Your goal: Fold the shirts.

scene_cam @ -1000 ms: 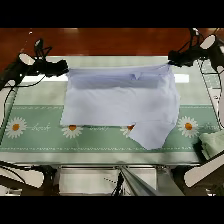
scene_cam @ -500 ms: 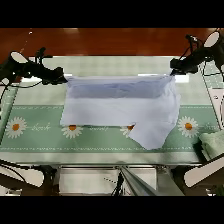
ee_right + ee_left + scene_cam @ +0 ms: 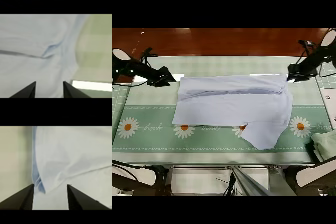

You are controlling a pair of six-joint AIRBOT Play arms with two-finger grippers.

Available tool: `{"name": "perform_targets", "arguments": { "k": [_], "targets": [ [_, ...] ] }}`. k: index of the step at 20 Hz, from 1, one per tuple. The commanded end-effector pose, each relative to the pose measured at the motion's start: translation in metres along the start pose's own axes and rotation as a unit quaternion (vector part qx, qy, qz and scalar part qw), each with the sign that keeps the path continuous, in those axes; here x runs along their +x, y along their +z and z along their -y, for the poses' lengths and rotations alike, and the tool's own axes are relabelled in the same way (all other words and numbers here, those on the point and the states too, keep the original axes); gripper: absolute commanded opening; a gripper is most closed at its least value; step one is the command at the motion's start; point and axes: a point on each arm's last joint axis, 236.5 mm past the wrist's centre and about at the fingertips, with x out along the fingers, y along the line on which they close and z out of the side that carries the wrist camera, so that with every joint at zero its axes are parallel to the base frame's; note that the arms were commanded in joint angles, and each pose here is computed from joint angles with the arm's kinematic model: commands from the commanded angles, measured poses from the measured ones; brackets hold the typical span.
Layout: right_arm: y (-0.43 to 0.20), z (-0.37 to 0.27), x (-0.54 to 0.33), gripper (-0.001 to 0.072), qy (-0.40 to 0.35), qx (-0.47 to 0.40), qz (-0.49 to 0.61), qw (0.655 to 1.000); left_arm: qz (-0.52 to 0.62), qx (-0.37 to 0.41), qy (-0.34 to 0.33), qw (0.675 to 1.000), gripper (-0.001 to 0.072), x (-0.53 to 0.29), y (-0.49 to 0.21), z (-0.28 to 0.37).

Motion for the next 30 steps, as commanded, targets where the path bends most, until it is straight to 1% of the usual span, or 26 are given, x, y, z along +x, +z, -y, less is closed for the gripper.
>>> {"name": "perform_targets", "arguments": {
  "k": [1, 2, 3, 5, 7, 8, 11, 17, 20, 22, 23, 24, 25, 27, 28, 30],
  "targets": [
    [-0.037, 0.056, -0.028, 0.0449, -0.064, 0.043, -0.029, 0.997, -0.055, -0.03, -0.008, 0.998, 0.0475, -0.032, -0.041, -0.024],
    [-0.05, 0.062, -0.028, 0.0456, -0.051, 0.059, -0.033, 0.996, -0.065, -0.04, -0.012, 0.997, 0.0475, -0.032, -0.059, -0.031],
    [-0.061, 0.062, -0.025, 0.0535, -0.029, 0.07, -0.033, 0.997, -0.071, -0.054, -0.014, 0.996, 0.0475, -0.029, -0.078, -0.04],
    [-0.082, 0.051, -0.015, 0.0548, 0.035, 0.083, -0.024, 0.996, -0.08, -0.083, -0.024, 0.993, 0.0476, -0.016, -0.116, -0.053],
    [-0.092, 0.036, -0.007, 0.0548, 0.083, 0.091, 0.004, 0.992, -0.098, -0.092, -0.047, 0.99, 0.0595, -0.004, -0.148, -0.053],
    [-0.095, 0.033, -0.005, 0.0547, 0.091, 0.099, 0.02, 0.991, -0.108, -0.097, -0.059, 0.988, 0.0595, 0.002, -0.159, -0.051],
    [-0.107, 0.03, 0.003, 0.0543, 0.087, 0.108, 0.04, 0.99, -0.121, -0.107, -0.067, 0.985, 0.0594, 0.019, -0.177, -0.051],
    [-0.122, 0.026, 0.009, 0.0542, 0.087, 0.108, 0.03, 0.99, -0.114, -0.1, -0.055, 0.987, 0.0586, 0.046, -0.178, -0.047],
    [-0.125, 0.024, 0.009, 0.0542, 0.089, 0.108, 0.025, 0.99, -0.086, -0.098, -0.08, 0.988, 0.0576, 0.063, -0.159, -0.025],
    [-0.128, 0.023, 0.006, 0.0542, 0.089, 0.106, 0.022, 0.99, -0.092, -0.087, -0.105, 0.986, 0.0567, 0.076, -0.159, -0.005],
    [-0.129, 0.026, 0.003, 0.0542, 0.082, 0.104, 0.026, 0.991, -0.106, -0.083, -0.107, 0.985, 0.0469, 0.082, -0.164, -0.001],
    [-0.13, 0.029, 0.0, 0.0542, 0.073, 0.101, 0.029, 0.992, -0.122, -0.084, -0.11, 0.983, 0.0154, 0.088, -0.171, 0.001],
    [-0.133, 0.036, -0.002, 0.0541, 0.055, 0.098, 0.029, 0.993, -0.132, -0.085, -0.112, 0.981, 0.0022, 0.091, -0.175, 0.001],
    [-0.15, 0.057, -0.004, 0.0539, 0.012, 0.094, 0.008, 0.995, -0.134, -0.085, -0.115, 0.981, 0.0021, 0.09, -0.176, 0.001],
    [-0.156, 0.064, -0.004, 0.0524, 0.014, 0.116, 0.009, 0.993, -0.133, -0.088, -0.117, 0.98, 0.0021, 0.087, -0.175, -0.001],
    [-0.176, 0.066, 0.005, 0.0518, 0.041, 0.158, 0.004, 0.987, -0.131, -0.089, -0.124, 0.98, 0.0021, 0.081, -0.173, -0.003]
  ]
}}
